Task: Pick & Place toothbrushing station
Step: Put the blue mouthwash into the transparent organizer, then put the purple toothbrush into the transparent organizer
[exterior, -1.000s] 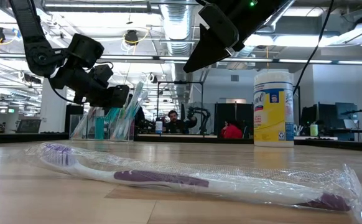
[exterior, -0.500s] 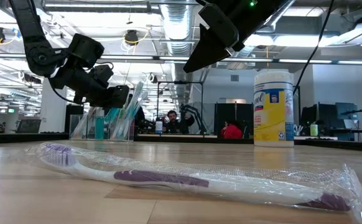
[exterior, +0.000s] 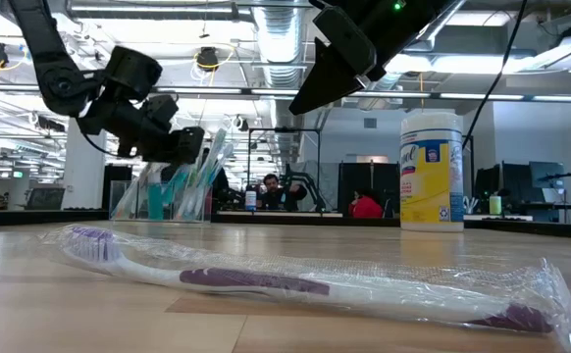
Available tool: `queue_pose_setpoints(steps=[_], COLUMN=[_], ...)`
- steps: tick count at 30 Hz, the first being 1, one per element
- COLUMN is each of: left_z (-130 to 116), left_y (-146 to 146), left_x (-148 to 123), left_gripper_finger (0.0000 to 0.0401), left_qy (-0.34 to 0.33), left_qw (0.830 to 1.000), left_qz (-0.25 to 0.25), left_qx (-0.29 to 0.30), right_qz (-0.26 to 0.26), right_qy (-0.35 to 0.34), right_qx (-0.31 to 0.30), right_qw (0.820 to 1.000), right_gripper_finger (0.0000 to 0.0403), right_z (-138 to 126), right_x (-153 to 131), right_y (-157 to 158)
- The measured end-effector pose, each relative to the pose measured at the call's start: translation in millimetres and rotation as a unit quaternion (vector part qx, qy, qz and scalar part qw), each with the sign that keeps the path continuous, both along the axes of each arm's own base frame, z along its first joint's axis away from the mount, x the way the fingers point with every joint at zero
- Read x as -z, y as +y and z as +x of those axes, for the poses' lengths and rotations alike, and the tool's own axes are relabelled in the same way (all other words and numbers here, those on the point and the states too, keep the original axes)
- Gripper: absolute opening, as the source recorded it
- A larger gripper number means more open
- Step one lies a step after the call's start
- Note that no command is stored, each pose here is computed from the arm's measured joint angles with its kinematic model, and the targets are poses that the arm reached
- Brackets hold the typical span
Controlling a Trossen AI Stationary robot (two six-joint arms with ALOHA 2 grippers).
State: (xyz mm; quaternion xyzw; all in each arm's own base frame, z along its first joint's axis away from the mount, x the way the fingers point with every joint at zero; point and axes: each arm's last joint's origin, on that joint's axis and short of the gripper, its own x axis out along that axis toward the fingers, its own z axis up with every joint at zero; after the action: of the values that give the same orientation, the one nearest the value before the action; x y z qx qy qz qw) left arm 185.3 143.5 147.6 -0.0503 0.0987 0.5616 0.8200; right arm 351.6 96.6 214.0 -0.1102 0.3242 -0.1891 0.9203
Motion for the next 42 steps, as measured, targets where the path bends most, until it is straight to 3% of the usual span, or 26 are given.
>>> queue_pose_setpoints(steps=[10,19,31,42], left_z=[-7,2,20,26], left_y=[-9,-43,-95,-140], left_x=[-19,-36,-28,-28], left_gripper_finger=[0.0176,0.0172,0.0160,0.0155], left_qy=[0.000,-0.021,0.004,0.009], left_qw=[1.000,0.986,0.922,0.869], left_qz=[0.003,-0.008,-0.060,-0.064], left_qx=[0.014,0.163,0.383,0.491], right_qz=[0.001,0.001,0.010,0.011], right_qy=[-0.001,-0.001,0.001,0.000], right_qx=[0.001,0.001,-0.006,-0.007], right_qw=[1.000,1.000,1.000,1.000], right_gripper_finger=[0.0124,0.0124,0.0124,0.0124], right_z=[0,0,0,0], right_x=[0,0,0,0], right_y=[0,0,1,2])
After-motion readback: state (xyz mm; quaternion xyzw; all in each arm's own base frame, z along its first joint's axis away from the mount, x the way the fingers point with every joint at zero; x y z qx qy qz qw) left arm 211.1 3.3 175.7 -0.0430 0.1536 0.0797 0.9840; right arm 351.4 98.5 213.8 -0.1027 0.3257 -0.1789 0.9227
